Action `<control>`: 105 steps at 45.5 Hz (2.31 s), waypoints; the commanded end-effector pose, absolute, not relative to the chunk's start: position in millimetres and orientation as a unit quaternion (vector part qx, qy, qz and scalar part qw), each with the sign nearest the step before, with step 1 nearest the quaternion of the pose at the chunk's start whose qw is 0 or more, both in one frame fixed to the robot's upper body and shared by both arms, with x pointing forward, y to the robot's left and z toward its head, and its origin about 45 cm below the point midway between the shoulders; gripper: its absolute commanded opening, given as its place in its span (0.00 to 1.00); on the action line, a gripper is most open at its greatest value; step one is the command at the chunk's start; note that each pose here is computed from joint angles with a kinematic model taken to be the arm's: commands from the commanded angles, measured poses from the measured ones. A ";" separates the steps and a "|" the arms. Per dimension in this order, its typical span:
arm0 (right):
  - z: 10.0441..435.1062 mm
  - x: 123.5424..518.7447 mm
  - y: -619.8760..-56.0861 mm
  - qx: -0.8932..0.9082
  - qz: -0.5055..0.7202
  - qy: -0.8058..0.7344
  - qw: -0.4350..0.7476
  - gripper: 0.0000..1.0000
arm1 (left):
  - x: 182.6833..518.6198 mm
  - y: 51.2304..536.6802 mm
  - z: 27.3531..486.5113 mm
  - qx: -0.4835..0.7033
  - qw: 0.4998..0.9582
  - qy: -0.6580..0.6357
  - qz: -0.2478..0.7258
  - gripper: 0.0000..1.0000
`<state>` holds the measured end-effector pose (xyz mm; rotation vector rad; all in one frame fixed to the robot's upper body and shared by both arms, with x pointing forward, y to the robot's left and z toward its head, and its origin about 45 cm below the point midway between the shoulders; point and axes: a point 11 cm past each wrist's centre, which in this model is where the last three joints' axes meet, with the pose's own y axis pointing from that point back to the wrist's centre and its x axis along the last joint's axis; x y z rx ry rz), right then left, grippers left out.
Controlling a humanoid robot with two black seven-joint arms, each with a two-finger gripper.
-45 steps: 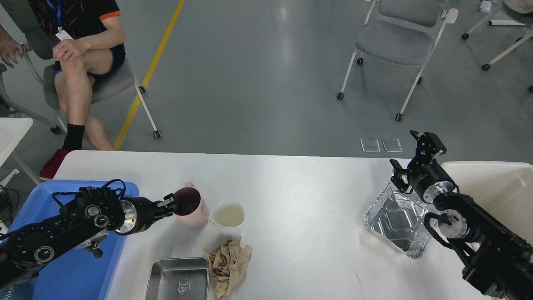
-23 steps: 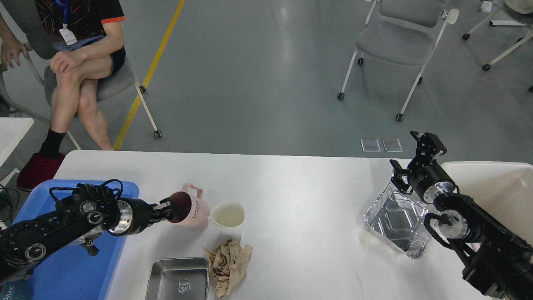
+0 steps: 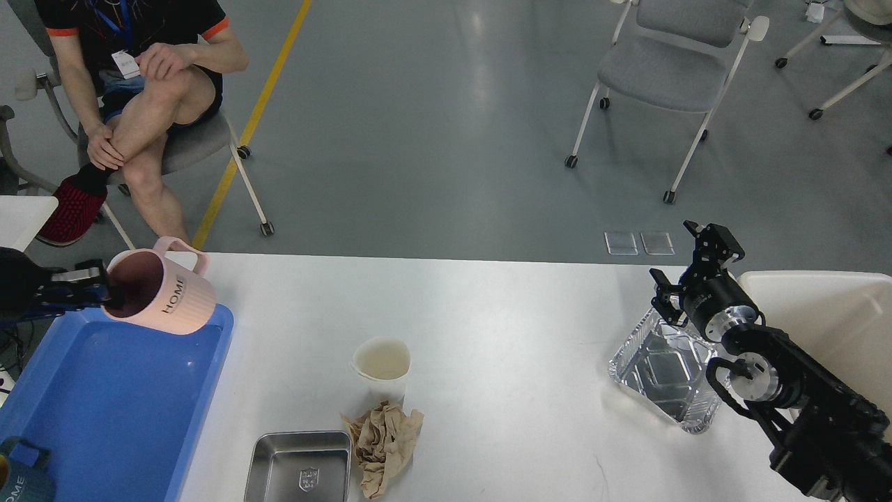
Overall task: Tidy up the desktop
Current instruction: 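Lift the pink cup and set it in the blue tray corner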
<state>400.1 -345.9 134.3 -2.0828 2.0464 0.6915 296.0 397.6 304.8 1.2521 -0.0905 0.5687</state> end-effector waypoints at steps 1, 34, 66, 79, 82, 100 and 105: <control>134.0 400.0 -346.0 -0.692 0.230 0.681 0.070 1.00 | 282.9 420.0 332.9 0.582 0.767 -0.025 0.268 0.00; 130.7 399.1 -342.1 -0.691 0.235 0.680 0.072 1.00 | 193.7 457.2 181.2 0.648 0.681 0.187 0.287 0.01; 130.3 398.7 -343.8 -0.691 0.234 0.681 0.069 1.00 | 175.5 465.4 140.5 0.658 0.640 0.221 0.330 0.64; 129.6 398.2 -344.0 -0.690 0.235 0.681 0.069 1.00 | 197.7 446.5 182.7 0.626 0.697 0.181 0.299 0.91; 129.4 398.2 -343.3 -0.690 0.236 0.681 0.070 1.00 | 206.5 438.2 206.2 0.615 0.719 0.157 0.283 0.91; 130.4 399.6 -343.0 -0.689 0.234 0.682 0.070 1.00 | 236.1 454.7 333.8 0.619 0.735 0.036 0.276 0.91; 132.3 401.2 -342.7 -0.690 0.233 0.682 0.071 1.00 | 246.0 447.4 367.2 0.611 0.746 -0.010 0.267 0.91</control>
